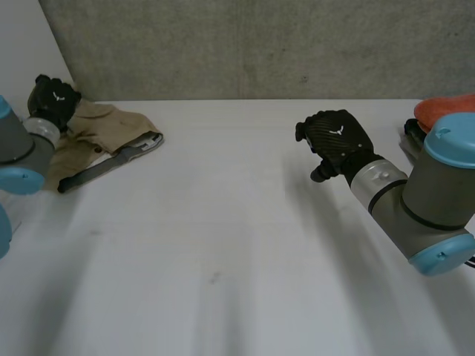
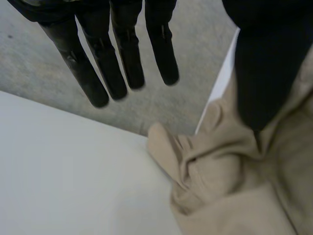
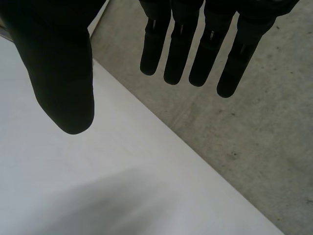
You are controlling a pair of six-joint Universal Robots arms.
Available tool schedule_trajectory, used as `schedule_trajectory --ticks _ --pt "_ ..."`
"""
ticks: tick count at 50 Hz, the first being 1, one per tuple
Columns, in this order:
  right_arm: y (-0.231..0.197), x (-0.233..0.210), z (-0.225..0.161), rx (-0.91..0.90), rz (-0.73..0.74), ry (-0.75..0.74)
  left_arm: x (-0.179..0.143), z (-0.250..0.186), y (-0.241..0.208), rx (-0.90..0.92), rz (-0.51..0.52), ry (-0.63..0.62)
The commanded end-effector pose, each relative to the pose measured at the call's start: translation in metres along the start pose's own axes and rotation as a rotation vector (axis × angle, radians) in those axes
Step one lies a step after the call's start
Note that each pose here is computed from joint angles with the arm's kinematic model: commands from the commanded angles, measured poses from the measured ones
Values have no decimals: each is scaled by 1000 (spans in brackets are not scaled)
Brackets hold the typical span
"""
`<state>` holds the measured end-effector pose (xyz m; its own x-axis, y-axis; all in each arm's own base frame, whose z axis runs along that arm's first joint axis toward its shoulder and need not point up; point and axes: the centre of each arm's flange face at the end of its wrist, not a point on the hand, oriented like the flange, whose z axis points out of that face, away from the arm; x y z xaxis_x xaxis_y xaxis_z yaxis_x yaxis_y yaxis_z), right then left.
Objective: Fold the laundry.
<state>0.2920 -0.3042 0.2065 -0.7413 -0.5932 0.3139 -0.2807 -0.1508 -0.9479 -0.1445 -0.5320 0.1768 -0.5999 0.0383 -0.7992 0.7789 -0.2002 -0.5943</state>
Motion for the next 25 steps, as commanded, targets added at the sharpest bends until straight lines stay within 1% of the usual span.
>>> schedule_trajectory --ticks 1,4,8,9,11,12,17,21,25 --pt "3 4 2 3 -8 11 -14 -5 -21 -1 -68 28" --pt "4 4 2 -1 -7 9 -23 -10 -29 -12 -91 39" --pt "7 6 3 -6 -6 14 -28 -23 -42 -56 -172 101" --pt "8 7 3 -8 -7 16 -30 -30 -46 -88 -218 138" --pt "9 7 4 -10 -9 17 -31 -37 -47 -122 -258 169" --pt "9 7 4 -11 -10 15 -32 -43 -47 -161 -295 193" --pt "11 6 4 -15 -13 9 -36 -65 -37 -301 -386 282" --pt "13 2 4 -21 -22 -1 -39 -69 -20 -337 -378 299" --pt "15 1 4 -23 -29 -4 -35 -70 -3 -345 -308 314"
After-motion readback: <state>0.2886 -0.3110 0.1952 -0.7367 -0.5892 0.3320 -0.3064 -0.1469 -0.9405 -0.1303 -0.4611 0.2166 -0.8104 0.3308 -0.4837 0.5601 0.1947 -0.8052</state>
